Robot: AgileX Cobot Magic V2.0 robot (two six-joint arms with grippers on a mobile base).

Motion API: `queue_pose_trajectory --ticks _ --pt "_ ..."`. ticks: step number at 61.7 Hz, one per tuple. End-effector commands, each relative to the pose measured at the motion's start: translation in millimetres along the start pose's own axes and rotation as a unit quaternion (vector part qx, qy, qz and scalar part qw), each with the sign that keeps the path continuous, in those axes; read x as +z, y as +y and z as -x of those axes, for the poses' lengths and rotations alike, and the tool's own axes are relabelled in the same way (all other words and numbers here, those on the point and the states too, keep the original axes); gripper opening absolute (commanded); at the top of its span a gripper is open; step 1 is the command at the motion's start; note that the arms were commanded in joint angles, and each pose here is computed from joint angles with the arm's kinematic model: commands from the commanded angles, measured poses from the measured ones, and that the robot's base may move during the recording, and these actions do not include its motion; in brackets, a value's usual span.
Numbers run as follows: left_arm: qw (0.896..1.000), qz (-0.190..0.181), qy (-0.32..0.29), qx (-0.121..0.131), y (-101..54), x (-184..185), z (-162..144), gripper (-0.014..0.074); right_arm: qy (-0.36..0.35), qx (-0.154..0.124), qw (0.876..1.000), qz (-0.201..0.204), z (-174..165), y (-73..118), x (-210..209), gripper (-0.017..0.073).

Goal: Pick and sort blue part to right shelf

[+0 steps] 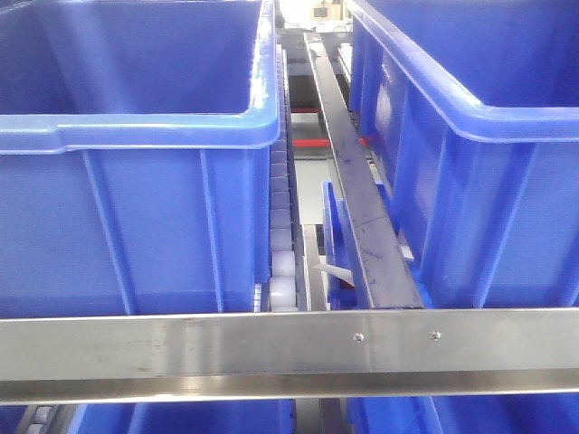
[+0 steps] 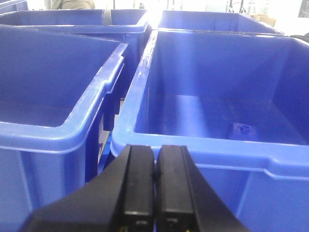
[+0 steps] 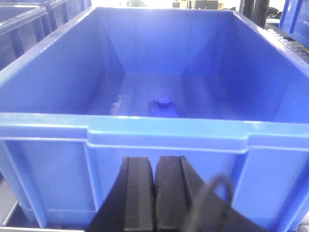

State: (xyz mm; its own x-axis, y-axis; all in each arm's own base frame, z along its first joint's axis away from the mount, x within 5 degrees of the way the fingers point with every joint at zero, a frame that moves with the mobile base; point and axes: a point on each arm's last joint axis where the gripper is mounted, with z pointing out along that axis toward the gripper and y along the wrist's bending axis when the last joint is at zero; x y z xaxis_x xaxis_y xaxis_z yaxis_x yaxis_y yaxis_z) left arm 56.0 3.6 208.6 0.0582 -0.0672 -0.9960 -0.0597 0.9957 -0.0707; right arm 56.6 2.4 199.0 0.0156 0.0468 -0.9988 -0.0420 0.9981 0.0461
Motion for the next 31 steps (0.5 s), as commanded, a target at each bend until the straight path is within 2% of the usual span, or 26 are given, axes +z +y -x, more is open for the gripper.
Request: queue_pose_trajectory --ticks 1,31 --pt "0.999 -0.003 -0.044 -0.005 -0.1 -1.2 1.0 0.0125 -0.069 0.000 0.998 0.002 17.1 0.5 -3.1 0.0039" --pt "0.999 -0.003 -0.044 -0.005 -0.1 -1.2 1.0 0.0125 -0.060 0.000 0.998 0.001 15.5 0.5 -2.9 0.0039"
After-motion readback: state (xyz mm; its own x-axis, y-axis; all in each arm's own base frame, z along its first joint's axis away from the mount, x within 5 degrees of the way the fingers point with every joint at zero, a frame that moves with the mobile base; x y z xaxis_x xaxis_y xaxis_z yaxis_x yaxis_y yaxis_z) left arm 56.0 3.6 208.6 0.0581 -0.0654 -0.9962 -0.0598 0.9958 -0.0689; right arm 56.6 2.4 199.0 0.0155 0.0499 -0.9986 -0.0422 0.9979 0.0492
